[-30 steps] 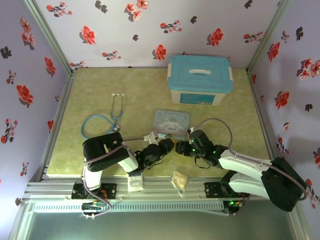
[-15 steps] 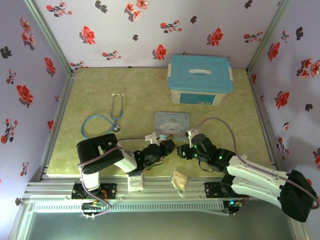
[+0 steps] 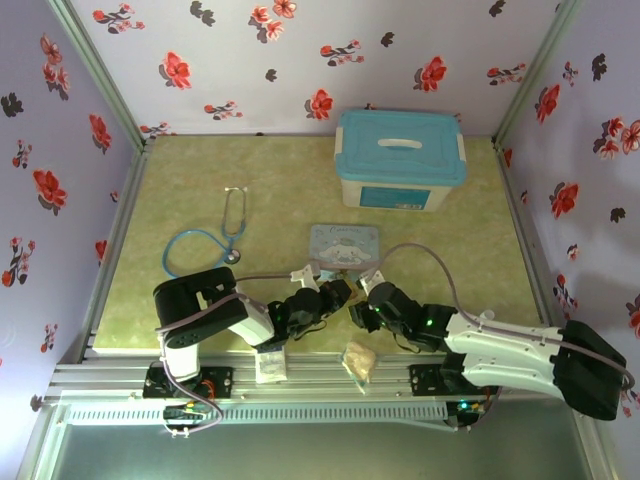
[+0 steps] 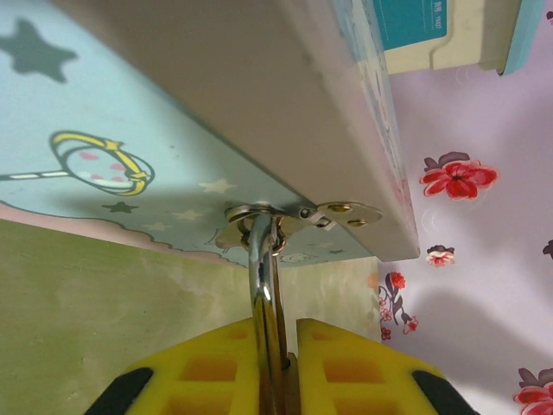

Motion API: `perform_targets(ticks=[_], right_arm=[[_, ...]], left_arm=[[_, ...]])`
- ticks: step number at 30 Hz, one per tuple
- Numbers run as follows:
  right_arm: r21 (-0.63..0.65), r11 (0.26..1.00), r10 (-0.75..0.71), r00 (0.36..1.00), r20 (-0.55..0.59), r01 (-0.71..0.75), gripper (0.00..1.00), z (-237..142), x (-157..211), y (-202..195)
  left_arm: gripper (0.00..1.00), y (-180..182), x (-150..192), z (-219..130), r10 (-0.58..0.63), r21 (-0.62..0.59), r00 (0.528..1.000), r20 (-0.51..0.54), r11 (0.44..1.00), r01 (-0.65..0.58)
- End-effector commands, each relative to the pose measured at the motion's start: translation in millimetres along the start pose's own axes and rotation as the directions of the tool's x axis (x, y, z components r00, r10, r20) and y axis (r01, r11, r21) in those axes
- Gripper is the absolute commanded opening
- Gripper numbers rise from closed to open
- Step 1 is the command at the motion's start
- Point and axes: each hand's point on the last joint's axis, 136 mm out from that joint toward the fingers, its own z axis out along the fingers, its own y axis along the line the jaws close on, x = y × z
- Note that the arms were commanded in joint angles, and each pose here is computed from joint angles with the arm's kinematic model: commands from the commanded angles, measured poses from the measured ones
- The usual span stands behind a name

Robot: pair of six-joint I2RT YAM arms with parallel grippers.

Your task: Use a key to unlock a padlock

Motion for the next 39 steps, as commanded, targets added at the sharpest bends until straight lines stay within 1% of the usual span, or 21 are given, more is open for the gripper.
perform_targets(ticks=[1, 3, 6, 10, 14, 17, 21, 24, 26, 29, 31, 32, 34, 36, 39], right_arm=[[0.114, 0.99, -0.093, 0.994, 0.053, 0.086, 0.38, -1, -16, -8], [0.14, 0.983, -0.126, 0.991, 0.04, 0.119, 0.37, 1, -16, -8], [0.167, 0.975, -0.158, 0.986, 0.044, 0.149, 0.32, 4, -18, -6], [0.162, 0.967, -0.205, 0.978, 0.048, 0.195, 0.31, 10, -20, 2], [0.219, 0.942, -0.276, 0.959, 0.069, 0.256, 0.25, 12, -25, 5], [0.242, 0.932, -0.294, 0.954, 0.065, 0.27, 0.24, 16, -26, 4], [0.275, 0.918, -0.309, 0.95, 0.041, 0.286, 0.24, 21, -16, -1], [0.308, 0.911, -0.3, 0.953, 0.038, 0.275, 0.17, 22, -12, -8], [0.31, 0.916, -0.285, 0.957, 0.058, 0.254, 0.12, 20, -12, -9], [0.275, 0.944, -0.226, 0.964, 0.138, 0.182, 0.09, 14, -18, -7], [0.214, 0.965, -0.189, 0.969, 0.159, 0.153, 0.08, 13, -18, -4], [0.162, 0.977, -0.162, 0.974, 0.161, 0.136, 0.08, 13, -17, -1], [0.012, 0.997, -0.071, 0.986, 0.152, 0.07, 0.09, 17, -10, 8], [-0.088, 0.996, 0.005, 0.99, 0.139, 0.007, 0.08, 19, -7, 14], [-0.124, 0.992, 0.022, 0.993, 0.116, -0.008, 0.08, 19, -8, 18]], left_arm=[[0.0, -20, 2, 2, -0.016, 0.074, 1.0, 0.001, 0.997, 0.016], [0.0, -20, 2, 2, -0.023, 0.075, 1.0, -0.001, 0.997, 0.023], [0.0, -21, 3, 3, -0.033, 0.087, 0.999, -0.007, 0.996, 0.034], [0.0, -22, 4, 4, -0.026, 0.095, 1.0, -0.011, 0.995, 0.027], [0.0, -21, 4, 3, -0.039, 0.097, 0.999, -0.011, 0.994, 0.04], [0.0, -20, 5, 4, -0.041, 0.096, 0.999, -0.013, 0.994, 0.042], [0.0, -23, 3, 2, -0.036, 0.102, 0.999, -0.009, 0.994, 0.037], [0.0, -23, 2, 0, -0.035, 0.1, 0.999, -0.006, 0.994, 0.035], [0.0, -23, 3, 1, -0.034, 0.1, 0.999, -0.01, 0.994, 0.035], [0.0, -17, 5, 2, -0.044, 0.088, 0.999, -0.014, 0.995, 0.045], [0.0, -12, 6, 1, -0.043, 0.082, 0.999, -0.015, 0.996, 0.044], [0.0, -10, 5, 2, -0.037, 0.076, 0.999, -0.012, 0.996, 0.038], [0.0, -3, 7, 3, -0.029, 0.057, 0.999, -0.015, 0.998, 0.03], [0.0, 0, 8, 4, -0.032, 0.054, 0.999, -0.02, 0.998, 0.033], [0.0, 6, 10, 3, -0.033, 0.042, 0.999, -0.022, 0.999, 0.034]])
